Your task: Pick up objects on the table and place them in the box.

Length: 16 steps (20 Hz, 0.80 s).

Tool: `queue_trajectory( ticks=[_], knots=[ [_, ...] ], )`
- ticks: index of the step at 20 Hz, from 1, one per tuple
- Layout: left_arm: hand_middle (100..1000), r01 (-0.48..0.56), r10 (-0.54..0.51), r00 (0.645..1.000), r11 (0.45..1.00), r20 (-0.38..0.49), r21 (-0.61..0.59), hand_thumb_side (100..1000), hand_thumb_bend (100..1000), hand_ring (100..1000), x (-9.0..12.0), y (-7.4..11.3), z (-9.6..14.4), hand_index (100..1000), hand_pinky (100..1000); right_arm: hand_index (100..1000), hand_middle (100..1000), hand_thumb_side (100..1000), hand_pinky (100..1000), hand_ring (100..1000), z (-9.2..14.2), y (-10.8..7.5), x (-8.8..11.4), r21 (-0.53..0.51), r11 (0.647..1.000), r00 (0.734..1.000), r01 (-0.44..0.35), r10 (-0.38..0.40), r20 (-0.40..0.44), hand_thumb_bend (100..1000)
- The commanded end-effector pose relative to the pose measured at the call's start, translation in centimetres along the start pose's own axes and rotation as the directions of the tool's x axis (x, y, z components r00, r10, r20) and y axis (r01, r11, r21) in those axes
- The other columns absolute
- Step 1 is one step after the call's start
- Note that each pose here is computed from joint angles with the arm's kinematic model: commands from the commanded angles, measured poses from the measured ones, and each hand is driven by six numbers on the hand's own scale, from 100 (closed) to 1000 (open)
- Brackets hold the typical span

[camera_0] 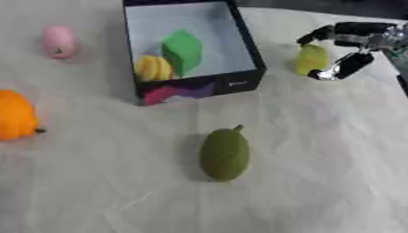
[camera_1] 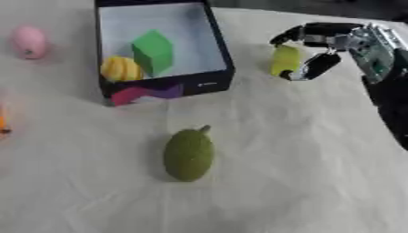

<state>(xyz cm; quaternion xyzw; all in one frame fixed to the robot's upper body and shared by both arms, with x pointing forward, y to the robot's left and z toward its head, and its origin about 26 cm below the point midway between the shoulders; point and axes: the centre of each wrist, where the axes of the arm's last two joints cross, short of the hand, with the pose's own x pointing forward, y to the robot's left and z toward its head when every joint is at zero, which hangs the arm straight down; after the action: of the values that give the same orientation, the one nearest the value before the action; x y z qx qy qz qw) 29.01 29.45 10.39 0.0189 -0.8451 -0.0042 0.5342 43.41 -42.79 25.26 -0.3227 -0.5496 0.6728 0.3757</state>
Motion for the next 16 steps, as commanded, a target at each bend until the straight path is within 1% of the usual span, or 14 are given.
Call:
queue_trajectory(
  ticks=[1,6,7,13,16],
  knots=[
    [658,0.007,-0.007,1.000,1.000,0.029,-0.014,945,168,775,0.69,-0.07,-0.38,695,969,942,826,416,919,935,1.03,-1.14,-0.60,-0.019,1.000,0.999,-0.020,0.019,-0.030,295],
    [658,0.007,-0.006,0.999,1.000,0.033,-0.015,946,168,776,0.76,-0.13,-0.45,695,970,921,803,395,911,926,1.07,-0.87,-0.79,-0.028,1.000,0.999,-0.003,0.002,-0.042,269],
    [658,0.007,-0.006,0.999,1.000,0.032,-0.015,947,168,776,0.76,-0.14,-0.45,695,970,902,781,374,902,915,1.08,-0.83,-0.82,-0.032,0.999,0.999,0.000,-0.002,-0.044,250],
    [658,0.007,-0.006,0.999,1.000,0.034,-0.016,946,167,776,0.80,-0.18,-0.48,694,970,867,743,359,873,879,1.06,-0.70,-0.87,-0.049,0.999,0.999,0.012,-0.014,-0.050,269],
    [656,0.008,-0.007,0.999,1.000,0.032,-0.015,945,167,774,0.77,-0.15,-0.44,694,971,869,744,366,855,854,1.08,-0.68,-0.89,-0.050,0.999,0.999,0.013,-0.016,-0.050,280]
  ],
)
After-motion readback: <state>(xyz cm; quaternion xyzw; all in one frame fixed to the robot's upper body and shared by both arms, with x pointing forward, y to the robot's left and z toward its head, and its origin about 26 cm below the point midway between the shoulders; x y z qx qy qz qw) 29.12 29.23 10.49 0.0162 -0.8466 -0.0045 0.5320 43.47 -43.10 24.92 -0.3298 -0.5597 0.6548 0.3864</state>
